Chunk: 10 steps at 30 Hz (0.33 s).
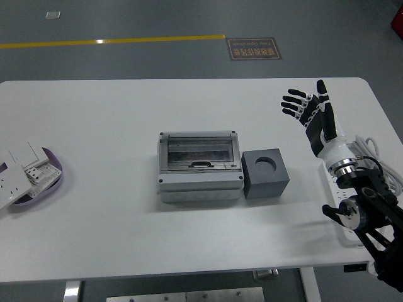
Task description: Pick up the cylinder from the cube,place it in the box,flap close box
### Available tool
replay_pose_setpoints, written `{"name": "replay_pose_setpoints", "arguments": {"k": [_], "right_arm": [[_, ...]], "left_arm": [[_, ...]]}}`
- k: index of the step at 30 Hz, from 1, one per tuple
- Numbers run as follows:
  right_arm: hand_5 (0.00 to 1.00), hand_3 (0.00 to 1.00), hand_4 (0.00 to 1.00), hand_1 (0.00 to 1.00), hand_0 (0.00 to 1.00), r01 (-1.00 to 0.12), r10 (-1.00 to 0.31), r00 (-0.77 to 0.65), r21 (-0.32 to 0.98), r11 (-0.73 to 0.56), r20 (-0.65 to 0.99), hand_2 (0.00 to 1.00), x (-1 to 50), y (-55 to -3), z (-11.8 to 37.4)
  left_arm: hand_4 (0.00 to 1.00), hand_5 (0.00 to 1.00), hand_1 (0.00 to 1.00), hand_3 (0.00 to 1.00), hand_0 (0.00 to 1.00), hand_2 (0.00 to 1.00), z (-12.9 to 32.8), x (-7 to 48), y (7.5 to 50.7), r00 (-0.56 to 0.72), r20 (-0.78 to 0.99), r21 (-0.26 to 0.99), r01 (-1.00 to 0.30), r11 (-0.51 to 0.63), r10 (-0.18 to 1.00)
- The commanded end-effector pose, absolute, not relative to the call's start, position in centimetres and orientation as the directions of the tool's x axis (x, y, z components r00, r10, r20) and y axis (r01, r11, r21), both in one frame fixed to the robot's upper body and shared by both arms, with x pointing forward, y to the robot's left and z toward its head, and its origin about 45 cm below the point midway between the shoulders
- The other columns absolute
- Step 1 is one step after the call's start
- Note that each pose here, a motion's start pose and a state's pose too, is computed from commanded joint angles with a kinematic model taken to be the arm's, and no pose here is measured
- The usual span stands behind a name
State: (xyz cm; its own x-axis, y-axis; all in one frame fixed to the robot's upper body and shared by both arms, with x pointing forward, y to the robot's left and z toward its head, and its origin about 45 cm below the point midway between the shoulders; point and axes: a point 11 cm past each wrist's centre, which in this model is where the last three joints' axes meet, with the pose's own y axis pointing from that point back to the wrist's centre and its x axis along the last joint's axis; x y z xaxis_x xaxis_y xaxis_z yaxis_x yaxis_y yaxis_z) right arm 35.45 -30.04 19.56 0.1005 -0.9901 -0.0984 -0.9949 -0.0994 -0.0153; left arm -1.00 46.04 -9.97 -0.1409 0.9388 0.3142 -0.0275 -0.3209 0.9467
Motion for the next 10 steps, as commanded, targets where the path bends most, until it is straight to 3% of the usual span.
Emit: {"name": "replay_pose_setpoints", "arguments": {"k": [10], "right_arm": [[0.998,0.696,0.959,0.702,0.780,-0.991,-0.987,0.128,-0.010,-0.130,0.096,0.693,35.51,-29.54,20.01]], "left_arm": [[0.700,0.212,0.628,0.638,0.593,0.625,-9.94,-0.85,46.11,-0.134,0.317,0.946,-0.028,-0.323,0.939]]}}
